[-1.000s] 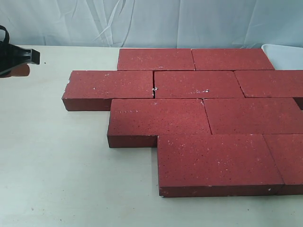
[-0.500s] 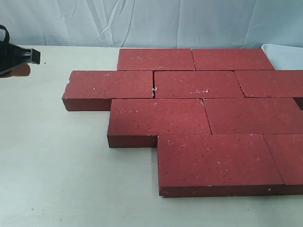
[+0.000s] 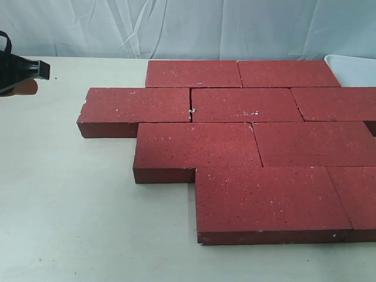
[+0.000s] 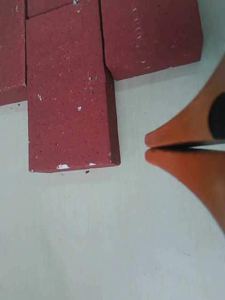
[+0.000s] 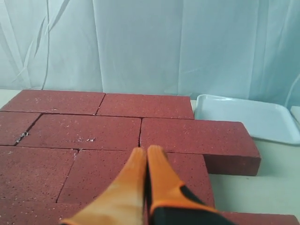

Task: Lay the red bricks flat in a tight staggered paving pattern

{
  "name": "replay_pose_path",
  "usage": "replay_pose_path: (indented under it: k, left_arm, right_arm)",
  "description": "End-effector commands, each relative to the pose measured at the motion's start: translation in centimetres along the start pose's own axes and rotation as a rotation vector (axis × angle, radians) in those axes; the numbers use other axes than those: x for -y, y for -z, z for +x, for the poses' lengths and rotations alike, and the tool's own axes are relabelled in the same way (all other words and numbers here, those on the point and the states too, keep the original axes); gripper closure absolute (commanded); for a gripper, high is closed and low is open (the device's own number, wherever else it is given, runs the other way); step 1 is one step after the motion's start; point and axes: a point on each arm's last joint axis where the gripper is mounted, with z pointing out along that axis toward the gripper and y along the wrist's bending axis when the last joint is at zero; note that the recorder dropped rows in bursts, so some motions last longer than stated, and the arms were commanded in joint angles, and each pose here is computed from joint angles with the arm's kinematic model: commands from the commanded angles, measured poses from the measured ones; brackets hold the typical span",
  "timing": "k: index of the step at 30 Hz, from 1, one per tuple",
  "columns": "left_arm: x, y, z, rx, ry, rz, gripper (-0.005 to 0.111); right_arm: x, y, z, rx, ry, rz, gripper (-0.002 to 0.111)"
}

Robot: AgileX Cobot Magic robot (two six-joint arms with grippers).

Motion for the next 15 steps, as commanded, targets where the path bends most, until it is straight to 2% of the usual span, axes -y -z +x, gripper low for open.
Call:
replay_pose_path:
  k: [1, 6, 10, 15]
  left_arm:
    - [0.2, 0.1, 0.1, 0.006, -0.001, 0.008, 0.107]
    - [0.2, 0.1, 0.1, 0.006, -0.001, 0.008, 0.107]
    - [0.2, 0.1, 0.1, 0.006, -0.001, 0.008, 0.107]
    - [0.2, 0.1, 0.1, 0.005, -0.005, 0.007, 0.107]
  right_arm:
    - [0.0, 0.3, -0.1, 0.036, 0.027, 0.003, 0.109]
    - [0.0, 0.3, 0.0, 0.039, 0.023, 0.001, 0.109]
    - [-0.3, 0.2, 0.3, 0.041, -0.039, -0.031, 0.109]
    - [-0.6, -0.3, 2.9, 0.006, -0.094, -0.056, 0.109]
